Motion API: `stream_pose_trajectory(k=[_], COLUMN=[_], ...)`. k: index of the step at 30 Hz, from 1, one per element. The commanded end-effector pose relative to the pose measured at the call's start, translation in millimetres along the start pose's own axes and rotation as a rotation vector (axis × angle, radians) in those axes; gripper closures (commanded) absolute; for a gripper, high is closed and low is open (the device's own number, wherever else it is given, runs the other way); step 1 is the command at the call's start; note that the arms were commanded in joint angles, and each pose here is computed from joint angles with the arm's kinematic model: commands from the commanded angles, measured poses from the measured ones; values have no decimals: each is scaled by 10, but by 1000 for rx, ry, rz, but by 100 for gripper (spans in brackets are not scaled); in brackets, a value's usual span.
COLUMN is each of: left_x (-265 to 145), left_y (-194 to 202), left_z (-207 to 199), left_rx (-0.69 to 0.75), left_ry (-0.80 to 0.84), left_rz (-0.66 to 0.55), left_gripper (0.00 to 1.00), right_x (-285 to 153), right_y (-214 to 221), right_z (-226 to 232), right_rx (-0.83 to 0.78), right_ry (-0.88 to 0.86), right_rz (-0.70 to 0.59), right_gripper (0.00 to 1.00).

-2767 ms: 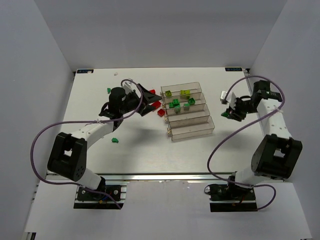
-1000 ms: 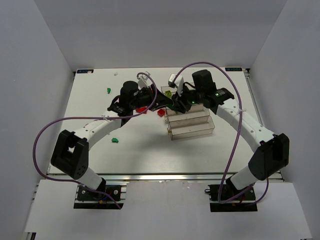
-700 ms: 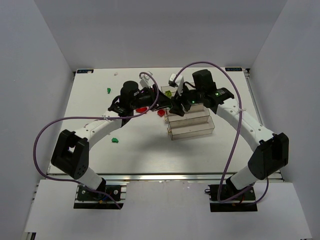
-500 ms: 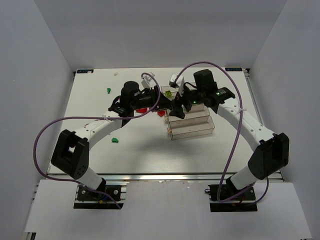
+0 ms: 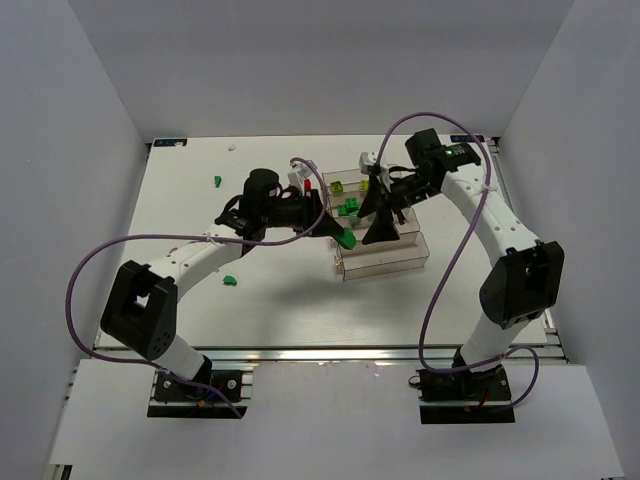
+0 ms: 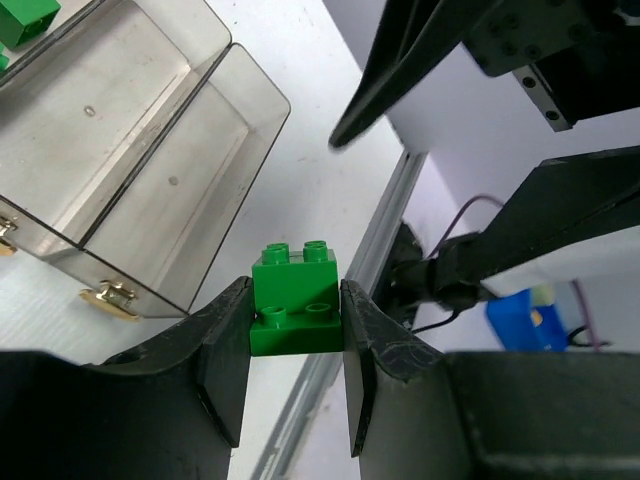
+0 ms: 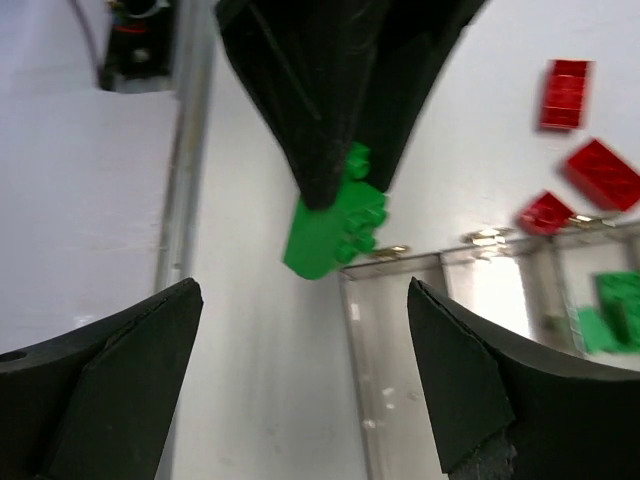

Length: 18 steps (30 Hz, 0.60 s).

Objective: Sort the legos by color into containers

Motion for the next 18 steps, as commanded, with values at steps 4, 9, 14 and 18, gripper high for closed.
stream_pose_trajectory(k=[4, 9, 14, 18], left_x=[-220, -306, -352, -337], left_y=[-58, 2, -4, -11], left_z=[-269, -361, -450, -474], left_rx=[283, 378, 445, 450], left_ry=[89, 143, 170, 184], left_rz=[-60, -84, -110, -101], left_gripper=[100, 100, 100, 100], right_x=[185, 286, 381, 440], right_y=[-121, -169, -145, -158], right_z=[411, 277, 176, 145], right_rx=[52, 82, 95, 93], right_ry=[-204, -187, -175, -181], right_rz=[-88, -86, -62, -54], right_gripper=[14, 17, 18, 18])
Point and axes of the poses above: each gripper's point midway between its finger pads, its own x axis out along the fingers, its own z axis along the line the jaws close on, y = z × x, the point moved 3 cm from there along -x, back along the fingers, and after that the axes turned 2 degrees about x, right-handed, at the moved point
